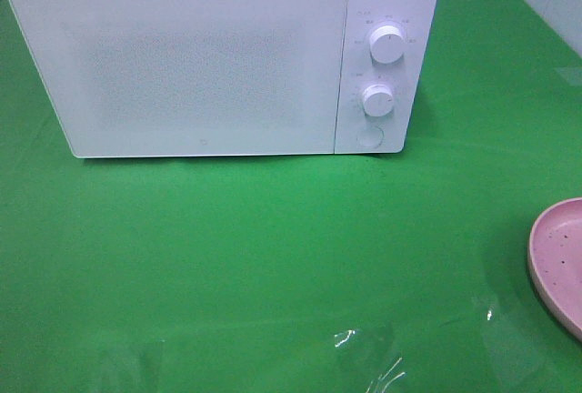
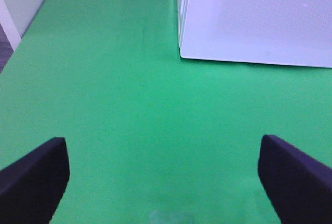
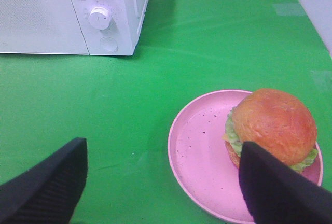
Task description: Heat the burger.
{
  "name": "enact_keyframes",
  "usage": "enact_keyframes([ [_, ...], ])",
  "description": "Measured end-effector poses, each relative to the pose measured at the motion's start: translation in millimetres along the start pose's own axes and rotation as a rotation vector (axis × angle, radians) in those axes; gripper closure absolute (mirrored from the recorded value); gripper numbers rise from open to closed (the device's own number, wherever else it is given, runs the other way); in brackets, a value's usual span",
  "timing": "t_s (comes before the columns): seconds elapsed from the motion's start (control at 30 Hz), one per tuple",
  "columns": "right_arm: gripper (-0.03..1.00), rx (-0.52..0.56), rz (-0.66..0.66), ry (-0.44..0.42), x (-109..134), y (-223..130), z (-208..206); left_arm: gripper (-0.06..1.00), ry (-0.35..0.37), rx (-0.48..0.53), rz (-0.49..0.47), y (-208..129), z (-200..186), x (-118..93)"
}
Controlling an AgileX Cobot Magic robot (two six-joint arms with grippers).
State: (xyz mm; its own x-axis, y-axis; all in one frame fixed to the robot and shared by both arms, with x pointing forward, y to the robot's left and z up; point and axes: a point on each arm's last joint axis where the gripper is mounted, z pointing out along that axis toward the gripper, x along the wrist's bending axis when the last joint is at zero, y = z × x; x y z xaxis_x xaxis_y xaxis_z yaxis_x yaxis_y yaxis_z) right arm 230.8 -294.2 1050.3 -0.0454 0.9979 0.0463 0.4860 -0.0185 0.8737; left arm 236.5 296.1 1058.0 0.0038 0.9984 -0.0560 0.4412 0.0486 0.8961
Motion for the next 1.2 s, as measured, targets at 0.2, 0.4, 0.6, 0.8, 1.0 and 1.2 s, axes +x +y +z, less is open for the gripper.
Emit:
enact_keyframes([
  [0.2, 0.21, 0.000, 0.000, 0.000, 0.0, 0.0, 0.0, 0.04, 0.004, -0.025, -0.001, -1.9, -3.5, -0.2],
  [0.4, 0.21, 0.000, 0.000, 0.000, 0.0, 0.0, 0.0, 0.04, 0.004, -0.025, -0.001, -1.9, -3.5, -0.2],
  [0.6, 0.21, 0.000, 0.000, 0.000, 0.0, 0.0, 0.0, 0.04, 0.004, -0.025, -0.001, -1.9, -3.5, -0.2],
  [0.8, 0.21, 0.000, 0.000, 0.000, 0.0, 0.0, 0.0, 0.04, 0.004, -0.025, -0.001, -1.9, -3.5, -0.2],
  [1.0, 0.21, 0.000, 0.000, 0.000, 0.0, 0.0, 0.0, 0.04, 0.004, -0.025, -0.001, -1.9, -3.5, -0.2],
  [1.2, 0.21, 0.000, 0.000, 0.000, 0.0, 0.0, 0.0, 0.04, 0.004, -0.025, -0.001, -1.9, -3.5, -0.2],
])
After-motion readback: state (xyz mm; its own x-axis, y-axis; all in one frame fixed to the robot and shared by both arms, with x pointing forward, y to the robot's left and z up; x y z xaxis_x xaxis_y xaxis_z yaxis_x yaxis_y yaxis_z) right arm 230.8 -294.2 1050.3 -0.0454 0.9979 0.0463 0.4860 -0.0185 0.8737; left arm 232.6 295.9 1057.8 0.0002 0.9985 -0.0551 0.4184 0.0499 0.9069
